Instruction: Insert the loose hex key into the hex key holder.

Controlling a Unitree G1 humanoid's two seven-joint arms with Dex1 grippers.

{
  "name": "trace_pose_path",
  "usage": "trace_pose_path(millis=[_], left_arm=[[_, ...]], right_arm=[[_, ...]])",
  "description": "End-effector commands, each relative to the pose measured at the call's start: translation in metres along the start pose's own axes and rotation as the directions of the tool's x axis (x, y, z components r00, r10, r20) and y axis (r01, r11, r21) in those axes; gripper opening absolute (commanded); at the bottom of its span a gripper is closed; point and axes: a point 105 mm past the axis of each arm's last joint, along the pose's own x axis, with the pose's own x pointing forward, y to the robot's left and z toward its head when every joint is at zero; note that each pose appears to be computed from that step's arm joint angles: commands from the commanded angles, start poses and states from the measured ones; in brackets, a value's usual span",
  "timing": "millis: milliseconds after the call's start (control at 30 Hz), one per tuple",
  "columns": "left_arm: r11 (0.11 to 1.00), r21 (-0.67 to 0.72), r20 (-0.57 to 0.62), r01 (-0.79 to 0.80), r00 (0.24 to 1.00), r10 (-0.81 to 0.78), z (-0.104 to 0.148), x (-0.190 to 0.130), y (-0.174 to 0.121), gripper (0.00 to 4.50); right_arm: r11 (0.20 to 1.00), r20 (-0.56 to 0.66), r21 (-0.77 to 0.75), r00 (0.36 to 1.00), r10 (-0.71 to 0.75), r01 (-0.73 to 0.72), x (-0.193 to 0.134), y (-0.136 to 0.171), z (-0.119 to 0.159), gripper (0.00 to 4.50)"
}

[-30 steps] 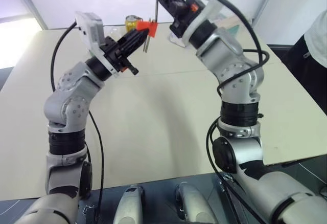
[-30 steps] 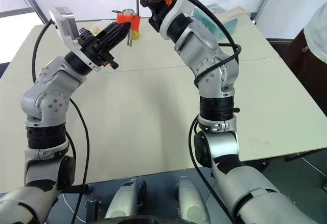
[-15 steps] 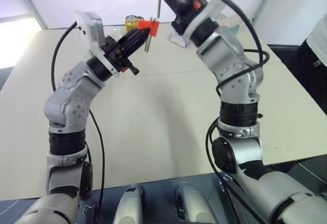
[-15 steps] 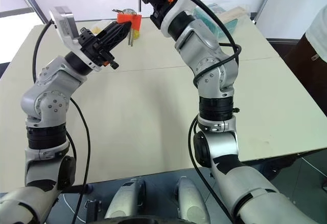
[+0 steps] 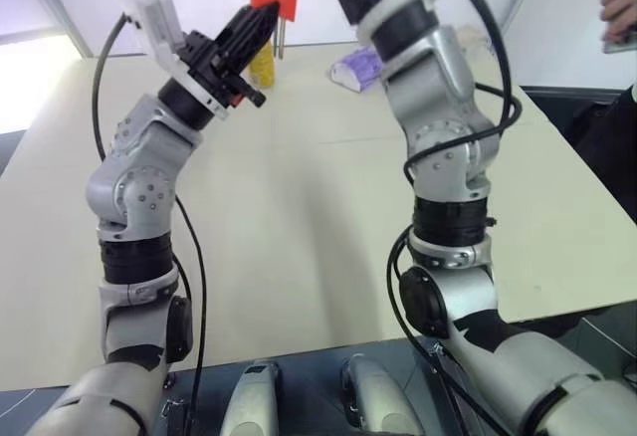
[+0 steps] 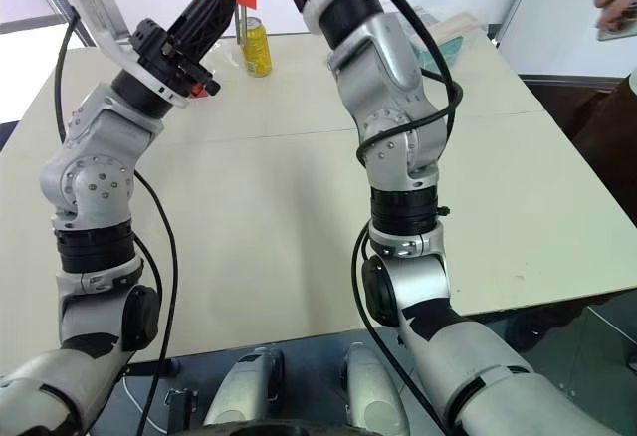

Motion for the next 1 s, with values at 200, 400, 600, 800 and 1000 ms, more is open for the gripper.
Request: trace_pose_path(millis=[200, 400, 600, 800, 1000], left_arm=[[0.999, -0.006, 0.091, 0.039, 0.995, -0.038, 0.018, 0.005, -0.008, 0.0], [0.999, -0.008, 0.1, 0.04, 0.994, -0.039, 0.019, 0.004, -0.008, 0.0], [0.999, -0.009, 0.104, 0.037, 0.994, -0.036, 0.02, 0.003, -0.007, 0.0], [1.0, -0.01, 0.098, 0.027, 0.995, -0.026, 0.014, 0.003, -0.003, 0.0], [1.0, -0.008, 0.092, 0.024, 0.995, -0.023, 0.011, 0.004, -0.001, 0.0]], right_arm=[[1.0, 0.019, -0.023, 1.0, -0.01, 0.011, 0.016, -0.002, 0.005, 0.02], [0.999, -0.016, -0.026, 0.999, -0.048, 0.048, 0.013, -0.013, -0.003, 0.02], [0.998, -0.018, -0.029, 0.999, -0.051, 0.05, 0.01, -0.014, -0.002, 0.02], [0.999, -0.034, -0.03, 0.999, -0.035, 0.034, 0.01, -0.011, -0.004, 0.02], [0.999, -0.047, -0.035, 0.999, -0.022, 0.02, 0.01, -0.009, -0.006, 0.02]])
